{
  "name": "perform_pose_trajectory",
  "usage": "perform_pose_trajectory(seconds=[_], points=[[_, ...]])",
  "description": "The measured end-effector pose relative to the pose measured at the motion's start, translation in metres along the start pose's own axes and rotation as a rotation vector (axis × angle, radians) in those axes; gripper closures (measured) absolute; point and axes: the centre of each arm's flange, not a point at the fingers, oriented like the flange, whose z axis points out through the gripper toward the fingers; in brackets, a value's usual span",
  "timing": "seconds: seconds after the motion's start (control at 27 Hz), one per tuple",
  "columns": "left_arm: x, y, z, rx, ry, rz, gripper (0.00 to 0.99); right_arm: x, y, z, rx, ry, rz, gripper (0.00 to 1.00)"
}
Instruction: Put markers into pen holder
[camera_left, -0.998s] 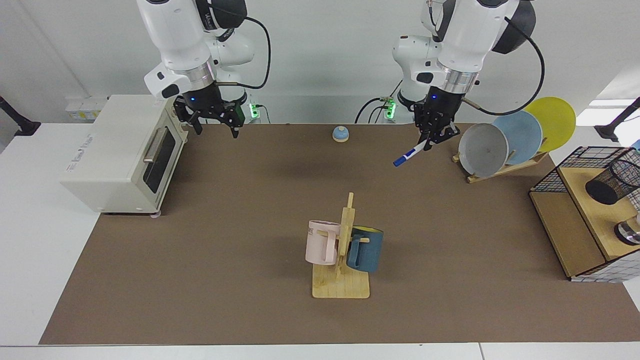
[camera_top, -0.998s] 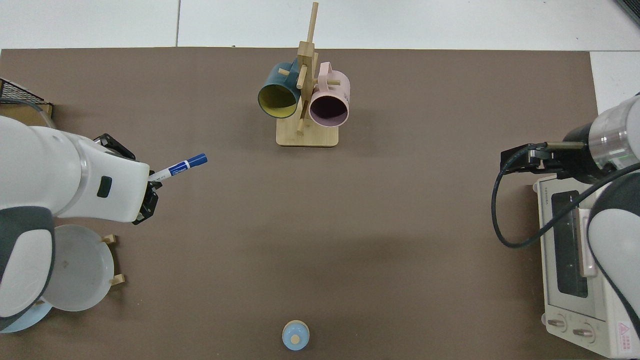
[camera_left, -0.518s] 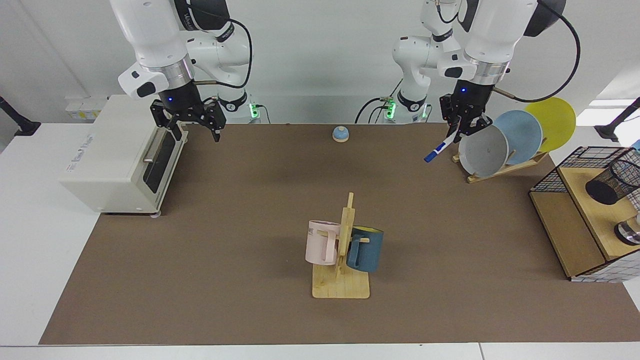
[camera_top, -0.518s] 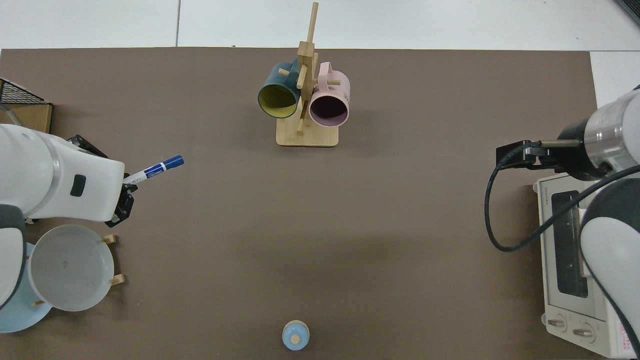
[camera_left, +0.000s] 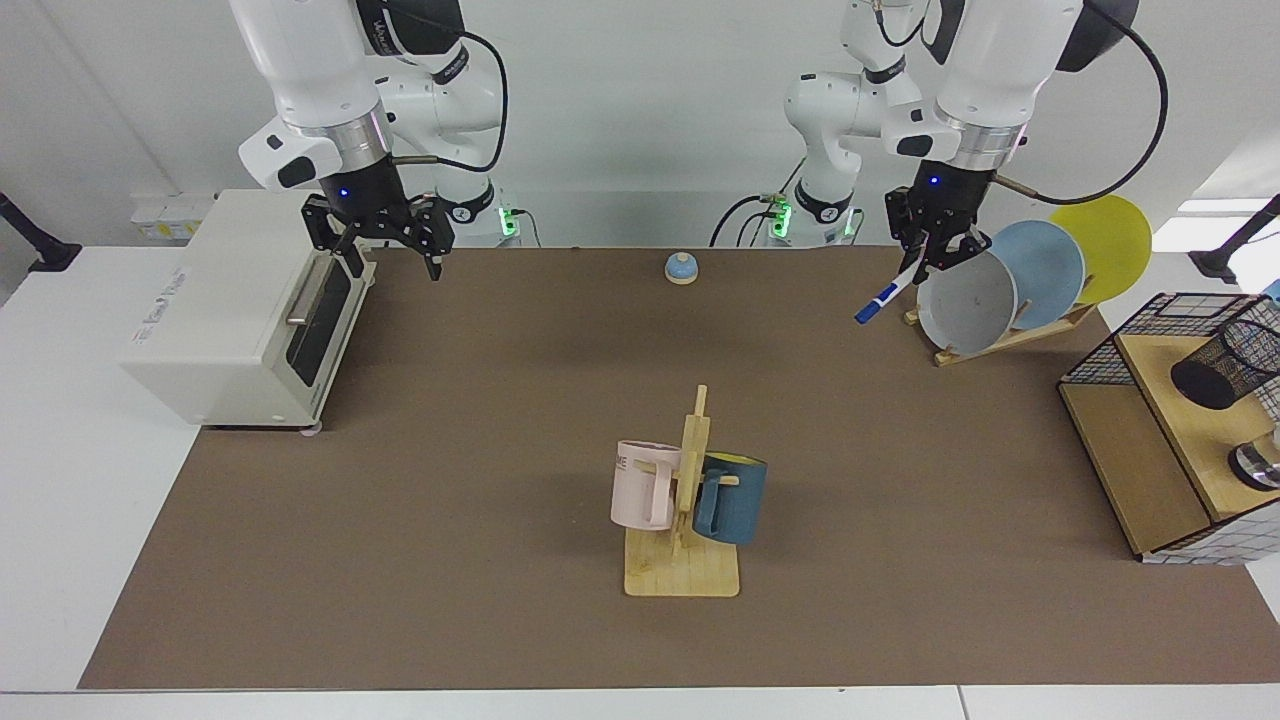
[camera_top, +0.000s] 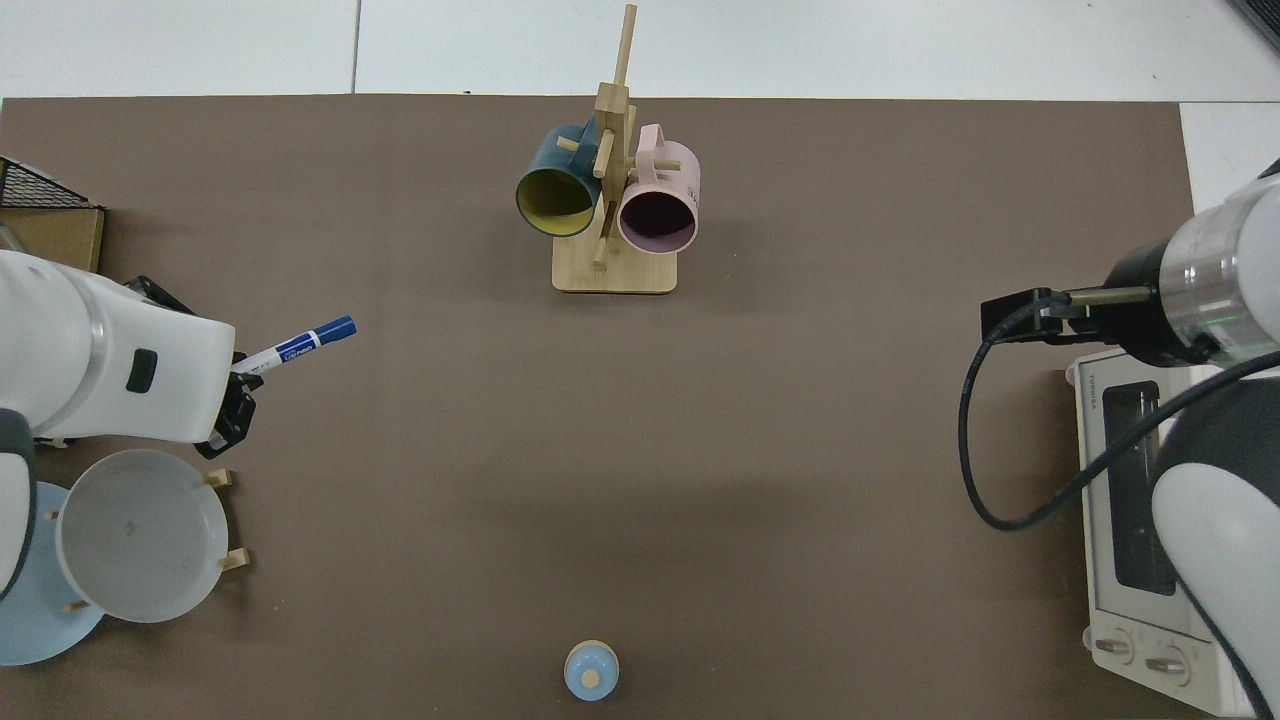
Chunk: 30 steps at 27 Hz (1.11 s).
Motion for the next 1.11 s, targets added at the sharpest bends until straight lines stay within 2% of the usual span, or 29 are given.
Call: perform_pose_trajectory(seconds=[0.18,0.33,0.48,0.92,1.11], points=[[-0.002,0.000,0.001,-0.005,-0.005,-0.005,0.811,-0.002,-0.001,0.001,-0.012,-0.014,-0.004,0.00],[-0.004,-0.002,0.001,-0.006,-0.007,-0.011,0.811,-0.007,0.001,0.004,-0.021,-0.060,-0.002,0.00],[-0.006,-0.003,0.001,-0.007,-0.009,-0.014,0.811,-0.009,0.006,0.004,-0.026,-0.083,0.006,0.00],[-0.007,-0.004,0.001,-0.004,-0.017,-0.014,0.811,-0.010,0.010,0.001,-0.028,-0.085,0.047,0.00],[-0.011,-0.007,-0.001,0.030,-0.051,-0.008,0.811,-0.009,0.011,-0.001,-0.027,-0.081,0.053,0.00]])
